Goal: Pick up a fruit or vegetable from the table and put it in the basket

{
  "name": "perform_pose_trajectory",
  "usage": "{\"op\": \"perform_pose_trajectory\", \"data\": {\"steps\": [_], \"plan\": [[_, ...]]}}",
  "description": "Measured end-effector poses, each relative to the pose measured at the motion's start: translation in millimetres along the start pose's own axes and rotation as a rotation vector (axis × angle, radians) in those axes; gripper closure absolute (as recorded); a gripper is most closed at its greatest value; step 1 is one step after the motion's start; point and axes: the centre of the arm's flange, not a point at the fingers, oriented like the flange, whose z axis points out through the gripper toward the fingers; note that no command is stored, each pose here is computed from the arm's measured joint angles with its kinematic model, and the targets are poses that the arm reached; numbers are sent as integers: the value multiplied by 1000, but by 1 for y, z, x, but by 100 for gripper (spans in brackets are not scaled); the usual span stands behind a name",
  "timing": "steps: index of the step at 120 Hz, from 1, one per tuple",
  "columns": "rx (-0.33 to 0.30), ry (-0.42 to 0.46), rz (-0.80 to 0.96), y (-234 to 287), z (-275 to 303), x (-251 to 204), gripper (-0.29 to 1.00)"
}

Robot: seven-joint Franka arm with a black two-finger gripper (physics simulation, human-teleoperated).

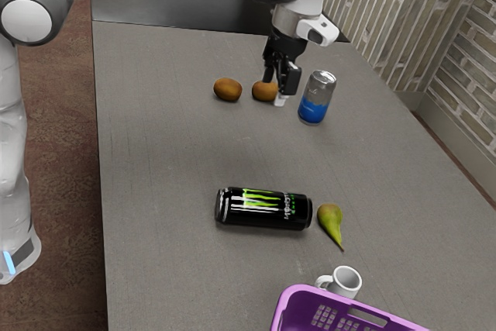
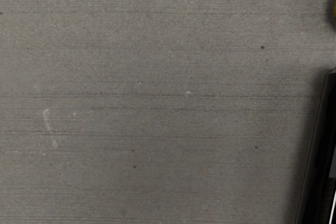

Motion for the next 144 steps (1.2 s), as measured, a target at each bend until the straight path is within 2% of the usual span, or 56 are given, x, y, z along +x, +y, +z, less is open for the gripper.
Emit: {"op": "perform_pose_trajectory", "data": {"steps": [6,11,18,27,36,42,49,53,57,61,67,71,76,84,96,102,108,114,130,137,144], "plan": [[-36,104,-1,1,-54,9,1],[-55,146,-37,-21,-79,10,1],[-66,166,-174,-100,-92,0,2],[-70,173,-371,-211,-97,-35,2],[-77,170,-448,-254,-97,-57,2],[-67,191,-425,-245,-112,-61,2],[20,300,-343,-198,-179,-78,2],[57,314,-290,-169,-196,-80,2],[90,272,-252,-149,-184,-61,2],[121,179,-215,-128,-144,-22,2],[155,74,-85,-50,-91,27,2],[169,44,-19,-9,-75,38,2],[171,50,10,8,-83,31,2],[154,85,3,0,-118,1,2],[135,41,-54,-33,-120,-13,2],[117,-27,-86,-54,-95,-13,2],[71,-117,-91,-72,-47,-23,2],[22,-149,-92,-89,-13,-43,2],[-72,-72,-113,-131,28,-124,2],[-44,-22,-168,-145,29,-159,2],[-15,6,-202,-153,29,-166,2]]}}
